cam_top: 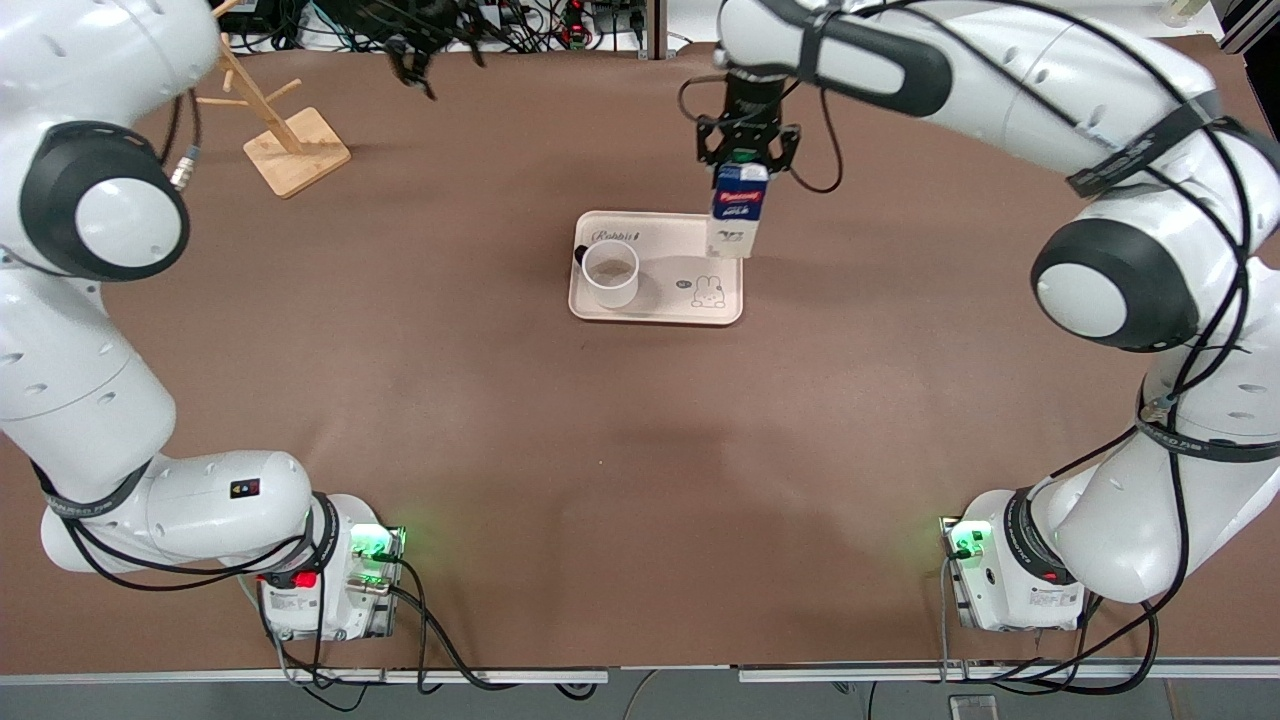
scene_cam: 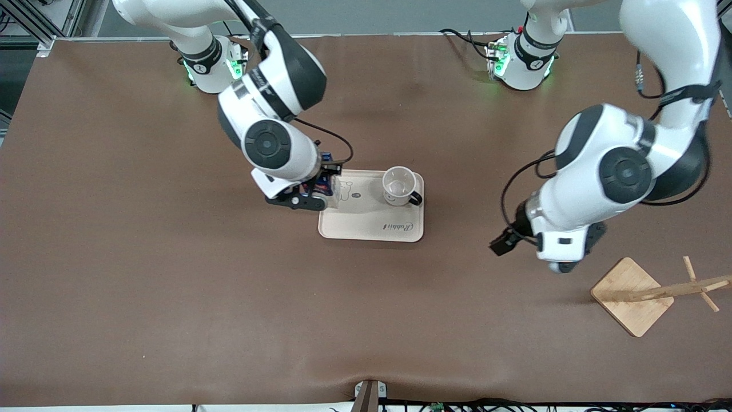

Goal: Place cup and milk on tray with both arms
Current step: 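Carry the milk to the tray with the right gripper while the left gripper withdraws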

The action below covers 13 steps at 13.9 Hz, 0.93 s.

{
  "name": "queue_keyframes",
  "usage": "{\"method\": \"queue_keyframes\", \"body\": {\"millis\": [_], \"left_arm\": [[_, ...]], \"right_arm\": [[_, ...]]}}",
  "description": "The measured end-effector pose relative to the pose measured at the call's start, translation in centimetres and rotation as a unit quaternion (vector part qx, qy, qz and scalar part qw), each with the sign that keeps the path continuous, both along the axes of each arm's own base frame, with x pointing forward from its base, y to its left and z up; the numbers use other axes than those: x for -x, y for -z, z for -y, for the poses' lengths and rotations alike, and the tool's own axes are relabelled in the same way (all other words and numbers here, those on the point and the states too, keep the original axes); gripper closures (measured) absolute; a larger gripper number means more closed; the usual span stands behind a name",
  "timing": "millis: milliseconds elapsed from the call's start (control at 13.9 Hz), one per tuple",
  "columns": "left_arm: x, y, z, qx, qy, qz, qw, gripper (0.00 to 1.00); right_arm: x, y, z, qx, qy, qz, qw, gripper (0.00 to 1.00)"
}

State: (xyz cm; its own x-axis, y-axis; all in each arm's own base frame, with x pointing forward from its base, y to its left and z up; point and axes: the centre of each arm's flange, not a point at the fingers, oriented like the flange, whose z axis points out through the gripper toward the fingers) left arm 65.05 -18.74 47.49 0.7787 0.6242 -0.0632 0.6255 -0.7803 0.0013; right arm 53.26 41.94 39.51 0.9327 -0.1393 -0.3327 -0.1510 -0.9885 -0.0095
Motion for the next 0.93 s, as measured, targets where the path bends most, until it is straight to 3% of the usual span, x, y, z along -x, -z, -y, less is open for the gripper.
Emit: {"method": "queue_keyframes", "body": {"millis": [502,932], "left_arm": [[2.6,-7.7,-7.4,-0.036,0.14,-0.005,0.99,0.0],[5.6,-14.6,-11.9,-0.078,0.248,0.013,0.965,0.0]], "right_arm": [[1.0,5.6,-3.3,0.006,-0.015,-0.002,1.0,0.29],[0.9,7.2,-3.3,0.012,-0.014,-0.008,1.0,0.3]]}}
